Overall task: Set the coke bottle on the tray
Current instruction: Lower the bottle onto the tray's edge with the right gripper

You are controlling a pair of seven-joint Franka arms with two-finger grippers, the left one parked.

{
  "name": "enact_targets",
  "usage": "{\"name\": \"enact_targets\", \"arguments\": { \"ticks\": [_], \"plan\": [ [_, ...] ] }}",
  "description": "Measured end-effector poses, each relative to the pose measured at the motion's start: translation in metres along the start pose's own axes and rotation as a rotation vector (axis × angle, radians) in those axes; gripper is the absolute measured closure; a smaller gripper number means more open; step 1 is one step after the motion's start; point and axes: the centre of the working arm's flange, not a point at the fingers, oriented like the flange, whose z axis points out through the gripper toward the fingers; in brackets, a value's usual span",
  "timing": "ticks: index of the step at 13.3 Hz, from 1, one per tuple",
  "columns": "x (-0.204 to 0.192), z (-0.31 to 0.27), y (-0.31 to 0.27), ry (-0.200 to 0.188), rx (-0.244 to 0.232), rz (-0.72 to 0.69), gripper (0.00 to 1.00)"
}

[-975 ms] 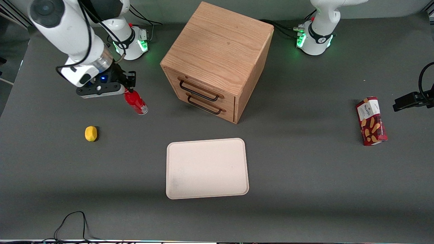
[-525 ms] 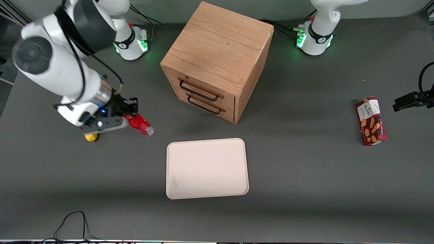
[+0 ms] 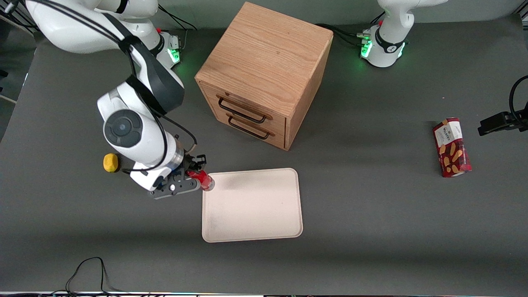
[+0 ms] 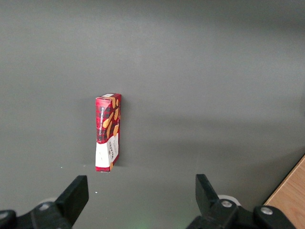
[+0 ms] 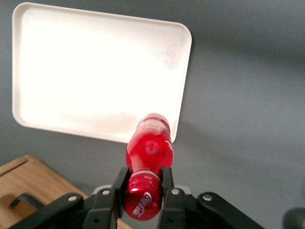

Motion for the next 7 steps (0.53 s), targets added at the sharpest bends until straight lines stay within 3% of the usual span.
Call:
{"name": "enact_targets", "arguments": {
  "ticks": [7],
  "plan": [
    [0.005,0.077,-0.010,-0.021,-0.006,0.047,0.67]
  ]
}}
